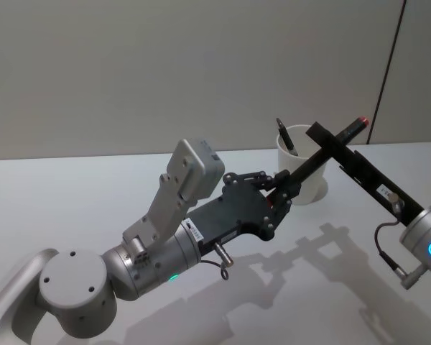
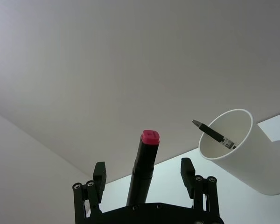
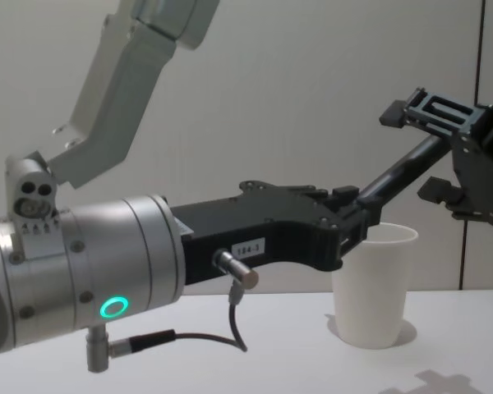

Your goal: Place the pen into the pen holder.

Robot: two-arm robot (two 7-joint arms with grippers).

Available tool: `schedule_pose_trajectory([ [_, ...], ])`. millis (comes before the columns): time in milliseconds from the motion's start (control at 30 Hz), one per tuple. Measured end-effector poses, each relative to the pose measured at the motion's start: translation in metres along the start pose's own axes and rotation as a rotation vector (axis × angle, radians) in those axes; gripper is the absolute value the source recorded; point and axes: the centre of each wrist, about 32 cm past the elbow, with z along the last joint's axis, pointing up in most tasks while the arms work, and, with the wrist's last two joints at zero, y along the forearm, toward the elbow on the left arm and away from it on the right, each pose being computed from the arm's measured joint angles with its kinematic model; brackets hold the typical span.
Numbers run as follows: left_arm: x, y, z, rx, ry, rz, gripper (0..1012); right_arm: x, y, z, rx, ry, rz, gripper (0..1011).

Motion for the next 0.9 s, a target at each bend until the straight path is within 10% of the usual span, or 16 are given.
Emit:
schedule_pose_trajectory([
  [900, 0.0, 0.0, 0.0, 0.0, 0.0, 0.0, 177, 0.0024, 0.0027, 0.0001, -0.021, 0.015, 0.035, 1001],
])
